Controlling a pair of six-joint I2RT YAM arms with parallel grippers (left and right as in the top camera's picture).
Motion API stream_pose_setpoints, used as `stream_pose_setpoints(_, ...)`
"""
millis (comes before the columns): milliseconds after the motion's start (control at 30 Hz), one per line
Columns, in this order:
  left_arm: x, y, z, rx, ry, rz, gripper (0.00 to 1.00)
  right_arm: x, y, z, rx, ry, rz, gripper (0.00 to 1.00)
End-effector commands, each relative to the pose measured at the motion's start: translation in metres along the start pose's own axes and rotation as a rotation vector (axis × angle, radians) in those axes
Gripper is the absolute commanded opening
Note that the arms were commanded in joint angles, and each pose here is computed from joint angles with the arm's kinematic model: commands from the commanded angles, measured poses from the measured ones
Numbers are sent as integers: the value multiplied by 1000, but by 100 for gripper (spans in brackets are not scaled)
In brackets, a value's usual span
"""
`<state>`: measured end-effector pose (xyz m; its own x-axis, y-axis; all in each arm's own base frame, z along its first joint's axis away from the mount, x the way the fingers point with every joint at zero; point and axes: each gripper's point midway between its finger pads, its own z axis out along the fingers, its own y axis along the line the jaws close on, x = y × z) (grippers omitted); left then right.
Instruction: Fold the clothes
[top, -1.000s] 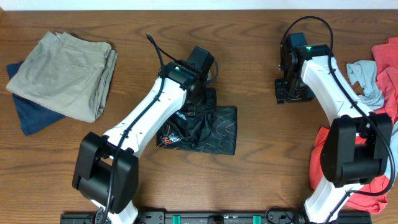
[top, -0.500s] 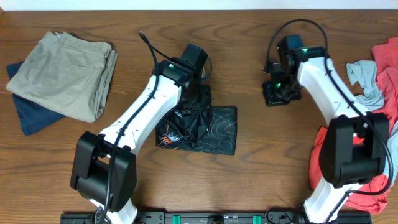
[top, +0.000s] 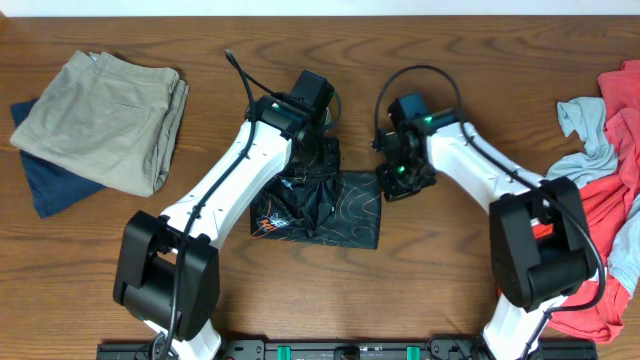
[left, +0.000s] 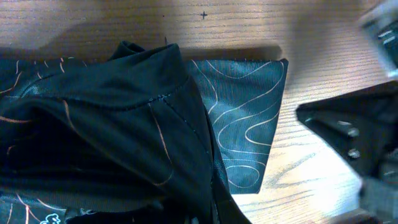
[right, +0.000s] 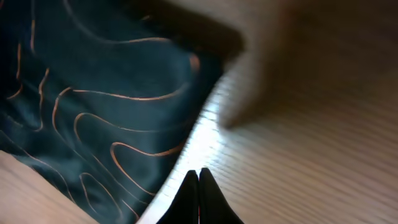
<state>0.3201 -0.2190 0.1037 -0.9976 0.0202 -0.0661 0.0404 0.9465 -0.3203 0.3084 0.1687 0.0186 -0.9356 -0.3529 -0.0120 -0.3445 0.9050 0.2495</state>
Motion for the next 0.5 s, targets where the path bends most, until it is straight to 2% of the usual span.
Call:
stream_pose_setpoints(0,-1,-4,-4,16,1,18,6,4,12,3,-20,-5,13,1)
stream_pose_setpoints(467,14,-26,-2,94,56,46,6,1,26,14,-23,-32,11,1)
